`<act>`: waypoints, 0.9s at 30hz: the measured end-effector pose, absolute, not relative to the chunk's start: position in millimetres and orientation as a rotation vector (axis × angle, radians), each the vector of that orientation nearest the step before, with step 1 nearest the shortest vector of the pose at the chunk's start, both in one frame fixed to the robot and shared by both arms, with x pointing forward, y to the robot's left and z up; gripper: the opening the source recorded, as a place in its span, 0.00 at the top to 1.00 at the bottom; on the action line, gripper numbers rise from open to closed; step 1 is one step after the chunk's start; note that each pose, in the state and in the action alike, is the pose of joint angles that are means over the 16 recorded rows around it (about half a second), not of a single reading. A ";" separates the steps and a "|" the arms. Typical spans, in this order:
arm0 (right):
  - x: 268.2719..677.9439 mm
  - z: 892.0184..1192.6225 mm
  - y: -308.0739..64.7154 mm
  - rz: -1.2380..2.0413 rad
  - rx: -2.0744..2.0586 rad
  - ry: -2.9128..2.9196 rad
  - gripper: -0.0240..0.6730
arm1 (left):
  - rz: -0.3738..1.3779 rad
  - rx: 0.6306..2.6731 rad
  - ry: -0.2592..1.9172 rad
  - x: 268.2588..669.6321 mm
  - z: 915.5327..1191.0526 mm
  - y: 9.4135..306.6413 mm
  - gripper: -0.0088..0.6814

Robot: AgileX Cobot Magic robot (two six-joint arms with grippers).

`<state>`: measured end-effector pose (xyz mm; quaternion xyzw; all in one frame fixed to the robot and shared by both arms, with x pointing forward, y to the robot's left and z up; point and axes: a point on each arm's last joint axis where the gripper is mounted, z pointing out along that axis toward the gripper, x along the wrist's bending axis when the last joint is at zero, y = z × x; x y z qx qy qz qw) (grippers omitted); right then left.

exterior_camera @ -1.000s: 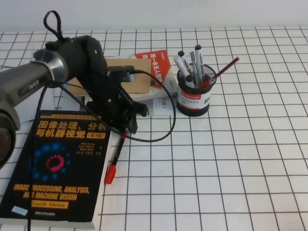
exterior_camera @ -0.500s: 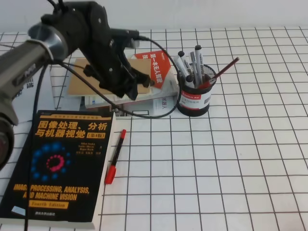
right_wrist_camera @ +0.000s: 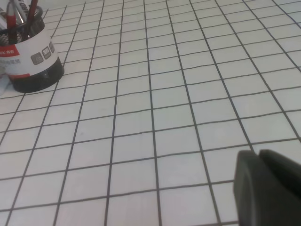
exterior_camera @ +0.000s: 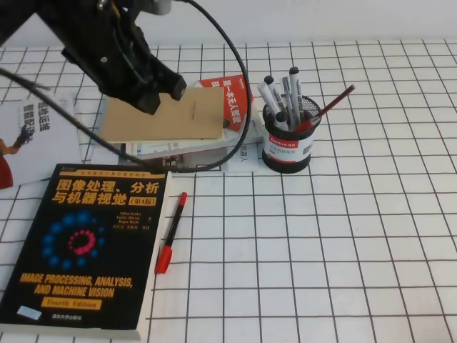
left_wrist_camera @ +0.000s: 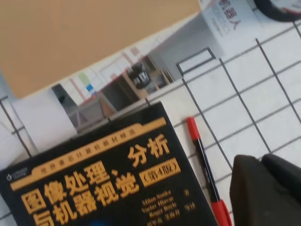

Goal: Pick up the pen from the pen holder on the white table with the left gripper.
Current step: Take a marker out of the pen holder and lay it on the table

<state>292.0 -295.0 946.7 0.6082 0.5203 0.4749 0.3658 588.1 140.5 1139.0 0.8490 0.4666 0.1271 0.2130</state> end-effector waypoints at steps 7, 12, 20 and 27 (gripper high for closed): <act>292.0 946.7 -295.0 1.221 1.564 1.338 0.99 | 0.451 2.261 1.259 520.5 1154.4 166.9 0.99; 292.0 946.7 -295.0 1.221 1.564 1.338 0.99 | 0.533 2.158 1.219 462.9 1152.3 192.4 0.99; 292.0 946.7 -295.0 1.221 1.564 1.338 0.99 | 0.598 2.030 1.176 379.3 1127.2 232.2 0.99; 292.0 946.7 -295.0 1.221 1.564 1.338 0.99 | 0.614 2.032 1.174 332.4 1103.1 256.0 0.99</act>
